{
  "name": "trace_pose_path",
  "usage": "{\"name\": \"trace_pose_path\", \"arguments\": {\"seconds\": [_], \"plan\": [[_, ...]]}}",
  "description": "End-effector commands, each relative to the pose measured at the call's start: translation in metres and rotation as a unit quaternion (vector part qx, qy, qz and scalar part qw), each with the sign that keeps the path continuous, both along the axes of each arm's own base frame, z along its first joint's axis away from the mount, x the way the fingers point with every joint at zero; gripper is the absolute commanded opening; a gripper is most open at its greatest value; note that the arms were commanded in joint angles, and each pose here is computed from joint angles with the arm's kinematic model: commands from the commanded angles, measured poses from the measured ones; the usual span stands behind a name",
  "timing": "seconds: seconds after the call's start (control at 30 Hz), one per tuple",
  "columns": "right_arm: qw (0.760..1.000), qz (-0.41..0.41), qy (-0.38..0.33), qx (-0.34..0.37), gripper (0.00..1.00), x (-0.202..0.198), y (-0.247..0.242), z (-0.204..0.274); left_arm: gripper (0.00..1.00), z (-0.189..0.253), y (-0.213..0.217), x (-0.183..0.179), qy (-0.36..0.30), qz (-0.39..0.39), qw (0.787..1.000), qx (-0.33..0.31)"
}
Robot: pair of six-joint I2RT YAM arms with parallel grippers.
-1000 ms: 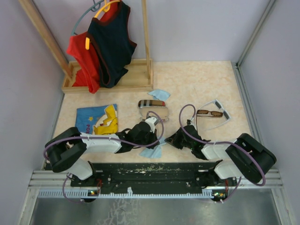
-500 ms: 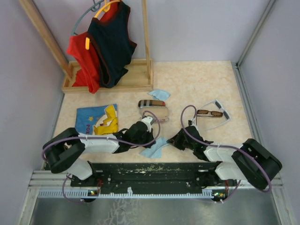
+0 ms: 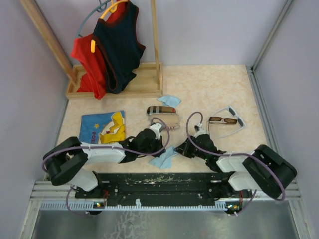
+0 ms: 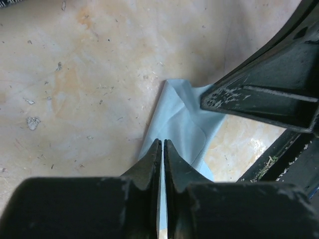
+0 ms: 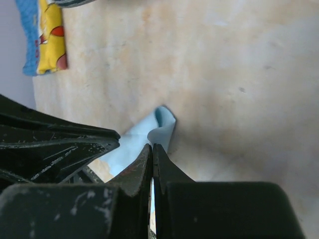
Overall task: Organize the sunglasses
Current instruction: Fold the glasses cleaning cloth at the center of the board.
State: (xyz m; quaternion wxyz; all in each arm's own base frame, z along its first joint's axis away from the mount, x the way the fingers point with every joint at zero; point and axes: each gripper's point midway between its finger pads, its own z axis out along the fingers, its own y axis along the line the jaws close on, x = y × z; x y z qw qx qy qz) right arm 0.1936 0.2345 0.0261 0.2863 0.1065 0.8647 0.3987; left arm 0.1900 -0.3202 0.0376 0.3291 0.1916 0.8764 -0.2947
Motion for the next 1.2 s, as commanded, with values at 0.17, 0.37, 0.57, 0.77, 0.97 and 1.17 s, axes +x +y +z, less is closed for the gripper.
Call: {"name": "trace_pose_path", "arguments": {"seconds": [0.17, 0.37, 0.57, 0.77, 0.97, 1.17], "plan": [[0.97, 0.132, -0.126, 0.158, 0.0, 0.004, 0.063, 0.073, 0.09, 0.018, 0.013, 0.01, -0.012, 0.047, 0.998, -0.025], [0.962, 0.149, -0.127, 0.188, 0.0, 0.001, 0.071, 0.075, 0.08, 0.016, 0.033, 0.01, -0.011, 0.078, 0.996, -0.032], [0.986, 0.112, -0.117, 0.036, 0.0, 0.021, 0.048, 0.042, 0.09, 0.016, 0.037, 0.011, -0.014, 0.082, 0.996, -0.026], [0.98, 0.08, -0.11, -0.145, 0.0, 0.032, 0.0, 0.023, 0.11, 0.014, 0.031, 0.012, -0.012, 0.073, 0.997, -0.026], [0.978, 0.088, -0.089, -0.165, 0.0, 0.029, -0.004, 0.009, 0.25, 0.015, 0.019, 0.015, -0.009, 0.063, 0.997, -0.034], [0.98, 0.068, -0.067, -0.174, 0.0, 0.032, -0.008, -0.002, 0.31, 0.009, 0.025, 0.024, -0.004, 0.094, 0.995, -0.02]]}}
